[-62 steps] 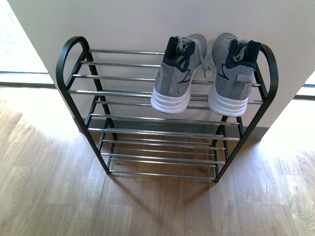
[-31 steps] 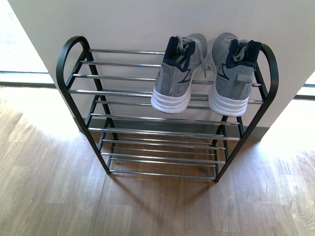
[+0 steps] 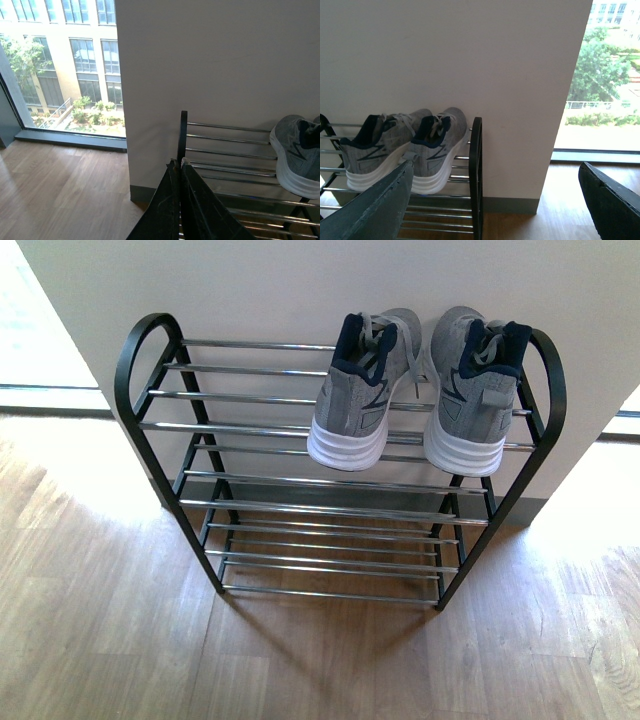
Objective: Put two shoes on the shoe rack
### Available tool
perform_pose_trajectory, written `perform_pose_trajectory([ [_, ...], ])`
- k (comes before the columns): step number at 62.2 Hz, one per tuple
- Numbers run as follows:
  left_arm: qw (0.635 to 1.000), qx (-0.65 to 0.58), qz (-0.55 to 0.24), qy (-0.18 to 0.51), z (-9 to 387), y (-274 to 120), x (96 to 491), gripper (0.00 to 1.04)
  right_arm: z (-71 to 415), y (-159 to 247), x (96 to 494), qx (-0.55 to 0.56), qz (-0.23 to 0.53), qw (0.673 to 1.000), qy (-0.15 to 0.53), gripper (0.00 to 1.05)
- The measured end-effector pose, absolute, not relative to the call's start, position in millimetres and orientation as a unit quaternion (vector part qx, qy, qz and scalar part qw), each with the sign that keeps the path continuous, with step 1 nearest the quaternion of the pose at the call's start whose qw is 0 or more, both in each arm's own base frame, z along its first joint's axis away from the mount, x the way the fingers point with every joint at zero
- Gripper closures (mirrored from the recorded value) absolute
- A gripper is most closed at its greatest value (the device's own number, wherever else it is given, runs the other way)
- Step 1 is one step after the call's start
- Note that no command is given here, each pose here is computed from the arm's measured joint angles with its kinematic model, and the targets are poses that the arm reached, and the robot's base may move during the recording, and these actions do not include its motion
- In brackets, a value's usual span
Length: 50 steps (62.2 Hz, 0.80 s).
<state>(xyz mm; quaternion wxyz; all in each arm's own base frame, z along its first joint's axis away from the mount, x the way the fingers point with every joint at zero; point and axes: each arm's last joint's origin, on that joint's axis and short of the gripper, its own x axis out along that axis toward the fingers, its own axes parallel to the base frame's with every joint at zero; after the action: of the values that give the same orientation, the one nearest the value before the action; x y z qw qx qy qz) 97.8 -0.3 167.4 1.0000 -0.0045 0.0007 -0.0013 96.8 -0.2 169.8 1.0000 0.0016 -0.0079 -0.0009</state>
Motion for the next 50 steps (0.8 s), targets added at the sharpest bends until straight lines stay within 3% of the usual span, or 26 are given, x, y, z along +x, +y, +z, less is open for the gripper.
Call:
perform_pose_trajectory([
  [7,1.0,-0.005,-0.001,0.0,167.4,-0.3,97.8,1.01,169.8,-0.2,96.8,0.002,-0.001,1.0,-0.008,0.09],
  [38,1.0,-0.005,-0.001,0.0,167.4,-0.3,97.8,0.09,170.0,-0.2,96.8,0.002,-0.001,1.0,-0.008,0.09],
  [50,1.0,-0.004,-0.001,0.0,167.4,-0.3,97.8,0.09,170.0,-0.2,96.8,0.002,-0.001,1.0,-0.008,0.09],
])
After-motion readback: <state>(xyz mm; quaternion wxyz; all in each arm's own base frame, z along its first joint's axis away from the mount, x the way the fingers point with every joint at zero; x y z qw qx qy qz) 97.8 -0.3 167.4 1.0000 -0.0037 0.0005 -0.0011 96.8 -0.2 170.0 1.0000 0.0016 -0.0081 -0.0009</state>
